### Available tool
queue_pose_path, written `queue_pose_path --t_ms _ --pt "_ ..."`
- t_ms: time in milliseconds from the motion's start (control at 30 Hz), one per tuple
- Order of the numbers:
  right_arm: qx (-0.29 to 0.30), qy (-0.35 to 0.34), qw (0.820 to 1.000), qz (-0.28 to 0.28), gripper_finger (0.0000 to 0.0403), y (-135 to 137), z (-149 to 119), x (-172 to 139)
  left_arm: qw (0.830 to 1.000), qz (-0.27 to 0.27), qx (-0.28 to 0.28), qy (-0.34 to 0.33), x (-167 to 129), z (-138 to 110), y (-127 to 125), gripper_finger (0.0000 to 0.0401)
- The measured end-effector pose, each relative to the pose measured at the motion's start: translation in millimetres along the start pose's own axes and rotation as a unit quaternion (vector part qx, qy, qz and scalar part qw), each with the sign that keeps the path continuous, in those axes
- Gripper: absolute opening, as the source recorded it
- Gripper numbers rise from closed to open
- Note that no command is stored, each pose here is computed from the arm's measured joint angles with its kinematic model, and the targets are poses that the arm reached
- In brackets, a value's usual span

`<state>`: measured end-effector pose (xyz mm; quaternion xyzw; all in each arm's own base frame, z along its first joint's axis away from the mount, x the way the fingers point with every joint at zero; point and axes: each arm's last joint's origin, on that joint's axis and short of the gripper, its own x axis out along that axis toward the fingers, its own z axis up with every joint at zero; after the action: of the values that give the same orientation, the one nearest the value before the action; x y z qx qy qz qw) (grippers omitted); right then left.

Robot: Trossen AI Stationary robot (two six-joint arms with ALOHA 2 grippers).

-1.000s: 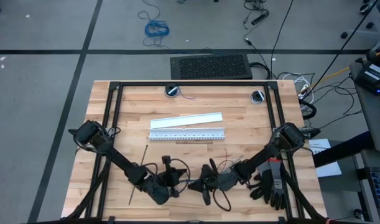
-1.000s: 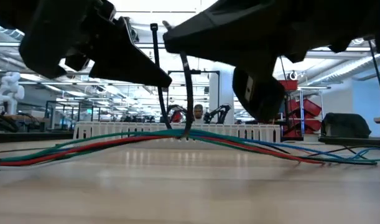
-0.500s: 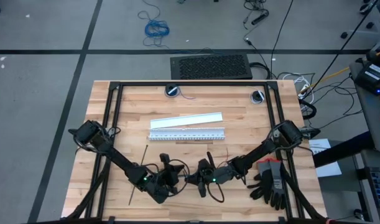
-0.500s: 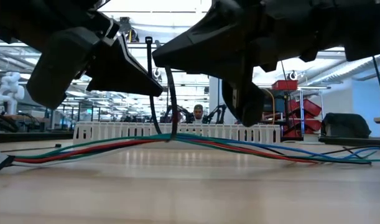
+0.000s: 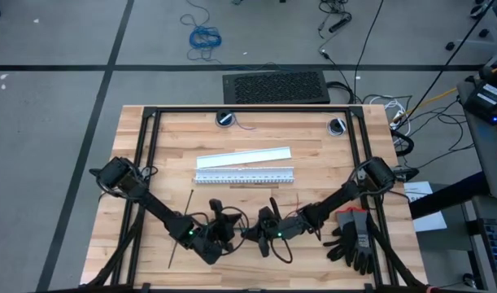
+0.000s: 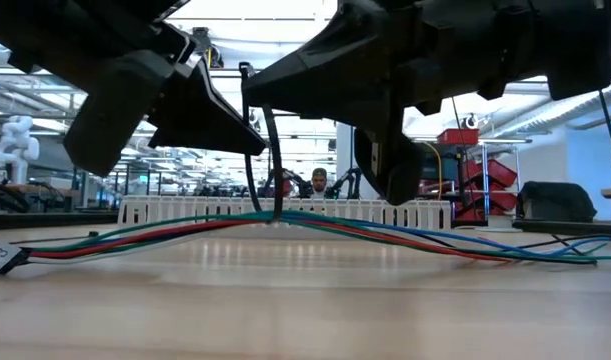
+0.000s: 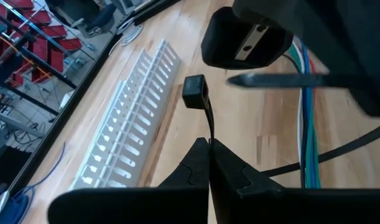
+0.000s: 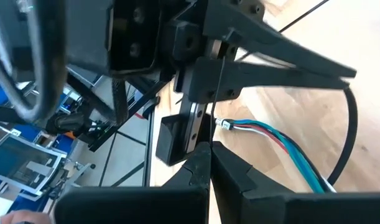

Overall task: Ziptie cables
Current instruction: Wrap the left black zip tie around the colored cable wires

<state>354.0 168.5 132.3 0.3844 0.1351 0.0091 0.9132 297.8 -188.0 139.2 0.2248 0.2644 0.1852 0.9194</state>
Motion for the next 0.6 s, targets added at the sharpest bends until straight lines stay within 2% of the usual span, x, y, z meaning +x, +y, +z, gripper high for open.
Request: queue_pose_path --t_ms 600 --pt "-0.005 -0.019 1.0 0.015 0.0 -4 13 4 1.0 0.0 0.002 0.002 0 0 0 0.0"
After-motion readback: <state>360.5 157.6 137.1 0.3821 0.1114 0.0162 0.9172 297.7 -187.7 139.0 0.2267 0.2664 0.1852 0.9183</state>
